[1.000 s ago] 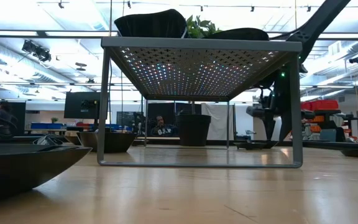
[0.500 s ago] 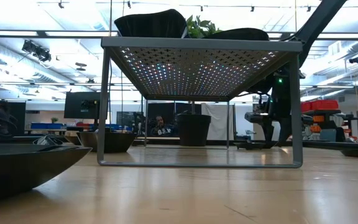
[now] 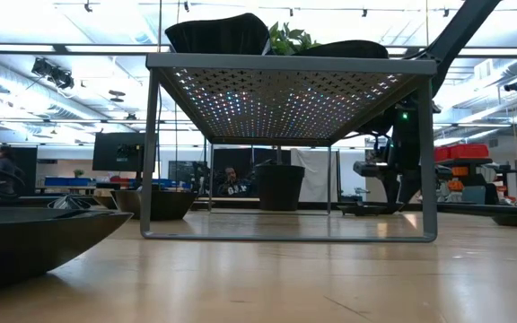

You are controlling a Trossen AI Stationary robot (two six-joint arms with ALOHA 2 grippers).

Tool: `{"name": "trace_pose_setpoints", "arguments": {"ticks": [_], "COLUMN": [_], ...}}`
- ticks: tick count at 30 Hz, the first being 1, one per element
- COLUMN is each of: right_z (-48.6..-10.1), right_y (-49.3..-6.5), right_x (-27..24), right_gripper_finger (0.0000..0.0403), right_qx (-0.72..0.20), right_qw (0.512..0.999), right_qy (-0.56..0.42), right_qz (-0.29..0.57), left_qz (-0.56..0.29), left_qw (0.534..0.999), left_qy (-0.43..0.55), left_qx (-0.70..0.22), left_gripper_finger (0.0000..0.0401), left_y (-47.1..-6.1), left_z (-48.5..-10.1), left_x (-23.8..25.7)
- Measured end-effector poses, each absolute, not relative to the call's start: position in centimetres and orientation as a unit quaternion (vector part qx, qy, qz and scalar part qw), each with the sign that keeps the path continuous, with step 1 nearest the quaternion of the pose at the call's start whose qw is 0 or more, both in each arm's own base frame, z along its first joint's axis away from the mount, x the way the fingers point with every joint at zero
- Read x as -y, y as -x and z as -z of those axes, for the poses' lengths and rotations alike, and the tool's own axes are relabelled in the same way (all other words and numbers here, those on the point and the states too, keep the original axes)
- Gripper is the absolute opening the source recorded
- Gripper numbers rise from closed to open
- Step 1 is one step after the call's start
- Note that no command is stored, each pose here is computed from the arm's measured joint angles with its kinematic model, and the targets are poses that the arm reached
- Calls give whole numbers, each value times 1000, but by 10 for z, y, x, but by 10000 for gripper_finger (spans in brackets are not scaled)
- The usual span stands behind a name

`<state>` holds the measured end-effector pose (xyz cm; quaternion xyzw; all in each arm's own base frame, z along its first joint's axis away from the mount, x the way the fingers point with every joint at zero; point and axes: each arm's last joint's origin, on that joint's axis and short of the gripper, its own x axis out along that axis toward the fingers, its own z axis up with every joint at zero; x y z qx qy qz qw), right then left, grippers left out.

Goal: Pick & Place Mini shaped plates
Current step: Stack the black bowl on top of the black bowl on the shelf

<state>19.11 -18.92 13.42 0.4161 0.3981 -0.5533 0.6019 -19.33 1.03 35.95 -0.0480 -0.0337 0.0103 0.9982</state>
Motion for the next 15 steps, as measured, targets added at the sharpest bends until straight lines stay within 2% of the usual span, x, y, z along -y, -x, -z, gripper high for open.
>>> {"name": "trace_pose_setpoints", "arguments": {"ticks": [15], "right_z": [-140], "right_y": [-190], "right_x": [189], "right_gripper_finger": [39], "right_qx": [-390], "right_qw": [608], "right_qy": [-417], "right_qz": [552], "left_qz": [-10], "left_qw": [998], "left_qy": [48], "left_qx": [34], "left_gripper_finger": [23], "left_y": [193], "left_z": [-360], "left_x": [-10]}}
